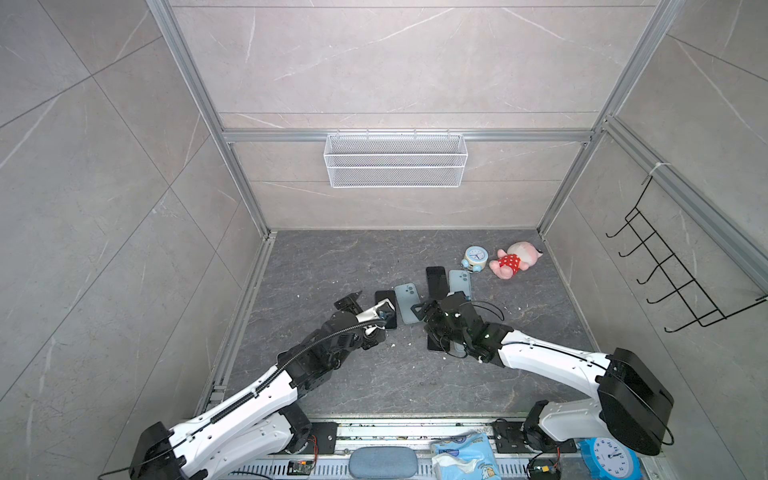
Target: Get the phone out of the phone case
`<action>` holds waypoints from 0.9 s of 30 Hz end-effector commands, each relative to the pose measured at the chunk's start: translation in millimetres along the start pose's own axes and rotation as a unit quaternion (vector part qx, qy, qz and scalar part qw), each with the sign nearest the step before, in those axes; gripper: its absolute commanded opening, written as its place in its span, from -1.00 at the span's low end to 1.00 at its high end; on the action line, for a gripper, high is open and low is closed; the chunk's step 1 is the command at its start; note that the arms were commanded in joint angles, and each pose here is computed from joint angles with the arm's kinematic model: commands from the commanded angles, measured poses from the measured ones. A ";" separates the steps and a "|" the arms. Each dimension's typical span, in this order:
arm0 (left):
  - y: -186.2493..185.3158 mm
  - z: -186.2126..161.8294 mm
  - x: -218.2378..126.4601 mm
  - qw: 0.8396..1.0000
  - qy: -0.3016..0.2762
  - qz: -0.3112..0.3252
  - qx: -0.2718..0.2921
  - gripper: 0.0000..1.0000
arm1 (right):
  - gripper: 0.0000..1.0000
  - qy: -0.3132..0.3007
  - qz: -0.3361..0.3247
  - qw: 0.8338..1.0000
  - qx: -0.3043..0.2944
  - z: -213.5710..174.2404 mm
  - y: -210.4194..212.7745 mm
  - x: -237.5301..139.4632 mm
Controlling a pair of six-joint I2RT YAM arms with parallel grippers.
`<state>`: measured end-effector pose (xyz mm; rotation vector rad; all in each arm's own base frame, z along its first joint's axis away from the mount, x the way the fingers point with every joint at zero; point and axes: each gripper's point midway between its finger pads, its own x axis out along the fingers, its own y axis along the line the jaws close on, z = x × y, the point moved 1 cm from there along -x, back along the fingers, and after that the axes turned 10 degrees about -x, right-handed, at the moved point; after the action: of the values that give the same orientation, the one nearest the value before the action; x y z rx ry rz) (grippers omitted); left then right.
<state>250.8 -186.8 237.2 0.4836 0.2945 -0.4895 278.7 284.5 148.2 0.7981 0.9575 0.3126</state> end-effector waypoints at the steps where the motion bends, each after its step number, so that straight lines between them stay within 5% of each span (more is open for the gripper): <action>1: 37.2 -9.0 -13.0 0.962 0.065 0.067 -0.257 1.00 | 0.63 0.085 -0.063 0.976 -0.188 -10.8 2.1 -2.4; 4: 36.5 -41.9 -6.0 0.893 0.167 0.066 -0.413 1.00 | 0.62 0.111 -0.127 0.948 -0.268 -5.9 -11.4 5.5; 7: 16.3 -82.7 1.7 0.833 0.252 0.074 -0.487 0.97 | 0.58 0.130 -0.175 0.924 -0.314 -0.8 -23.1 15.0; 10: -10.9 -103.5 14.1 0.799 0.281 0.044 -0.529 0.80 | 0.38 0.146 -0.188 0.910 -0.339 -1.0 -29.1 28.4; 17: -30.7 -121.5 48.3 0.787 0.301 0.033 -0.537 0.22 | -0.26 0.192 -0.178 0.888 -0.378 -12.5 -32.2 59.2; 22: -53.9 -128.7 76.5 0.767 0.310 -0.001 -0.561 -0.02 | -0.38 0.203 -0.181 0.882 -0.384 -14.5 -34.9 79.8; 27: -64.3 -126.5 96.2 0.766 0.311 -0.014 -0.562 -0.24 | -0.45 0.208 -0.191 0.879 -0.385 -12.9 -40.4 100.9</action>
<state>263.9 -187.0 57.8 -0.5142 1.1929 -0.0259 314.1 318.9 61.8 -0.1764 1.2247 0.4858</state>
